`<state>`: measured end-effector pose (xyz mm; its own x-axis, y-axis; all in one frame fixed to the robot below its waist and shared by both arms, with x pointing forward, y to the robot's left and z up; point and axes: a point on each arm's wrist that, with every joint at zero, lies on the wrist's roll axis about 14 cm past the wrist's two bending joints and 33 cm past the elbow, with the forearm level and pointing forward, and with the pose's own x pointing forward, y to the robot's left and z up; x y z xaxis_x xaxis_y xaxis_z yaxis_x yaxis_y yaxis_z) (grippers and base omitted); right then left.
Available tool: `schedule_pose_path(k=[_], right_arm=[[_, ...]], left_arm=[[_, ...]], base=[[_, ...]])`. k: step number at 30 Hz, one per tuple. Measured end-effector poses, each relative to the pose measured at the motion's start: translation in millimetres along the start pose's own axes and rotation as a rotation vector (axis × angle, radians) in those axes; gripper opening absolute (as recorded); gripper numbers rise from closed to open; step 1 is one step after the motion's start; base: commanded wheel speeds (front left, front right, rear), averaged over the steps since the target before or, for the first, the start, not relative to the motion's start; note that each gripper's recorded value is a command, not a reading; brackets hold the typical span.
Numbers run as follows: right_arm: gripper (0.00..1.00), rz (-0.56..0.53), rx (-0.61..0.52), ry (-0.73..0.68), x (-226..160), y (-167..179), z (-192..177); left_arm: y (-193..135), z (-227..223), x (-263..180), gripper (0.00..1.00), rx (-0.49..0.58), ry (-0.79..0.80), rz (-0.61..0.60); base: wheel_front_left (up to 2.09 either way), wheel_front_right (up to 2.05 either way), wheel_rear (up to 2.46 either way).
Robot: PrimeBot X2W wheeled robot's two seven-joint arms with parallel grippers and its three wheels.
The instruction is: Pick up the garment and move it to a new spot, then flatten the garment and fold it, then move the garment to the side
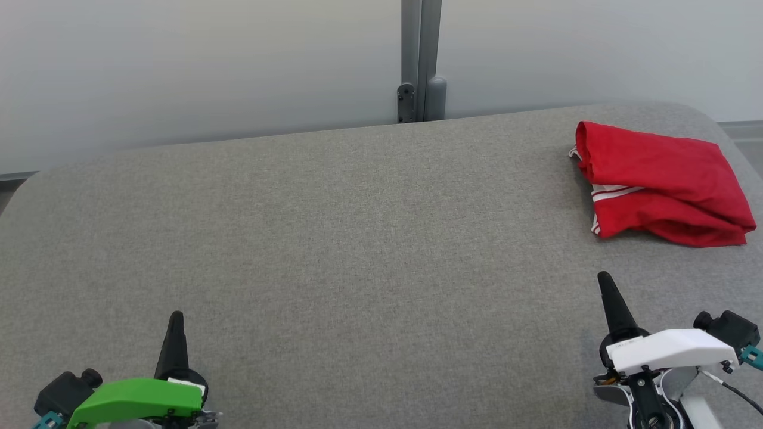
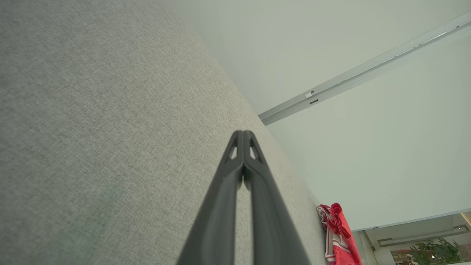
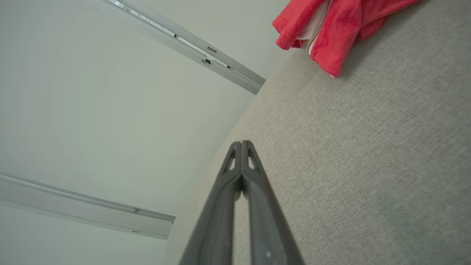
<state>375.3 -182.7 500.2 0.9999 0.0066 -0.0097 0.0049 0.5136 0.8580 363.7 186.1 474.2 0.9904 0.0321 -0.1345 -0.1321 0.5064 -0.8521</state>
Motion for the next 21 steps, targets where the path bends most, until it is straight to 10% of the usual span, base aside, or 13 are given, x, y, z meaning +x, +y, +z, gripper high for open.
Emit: schedule_pose_path(k=[21], right_arm=[[0.00, -0.014, 0.199, 0.000, 4.3, -3.5, 6.0]], left_arm=[[-6.1, 7.6, 7.7, 0.00, -0.201, 0.007, -0.033]], base=[[0.00, 0.00, 0.00]])
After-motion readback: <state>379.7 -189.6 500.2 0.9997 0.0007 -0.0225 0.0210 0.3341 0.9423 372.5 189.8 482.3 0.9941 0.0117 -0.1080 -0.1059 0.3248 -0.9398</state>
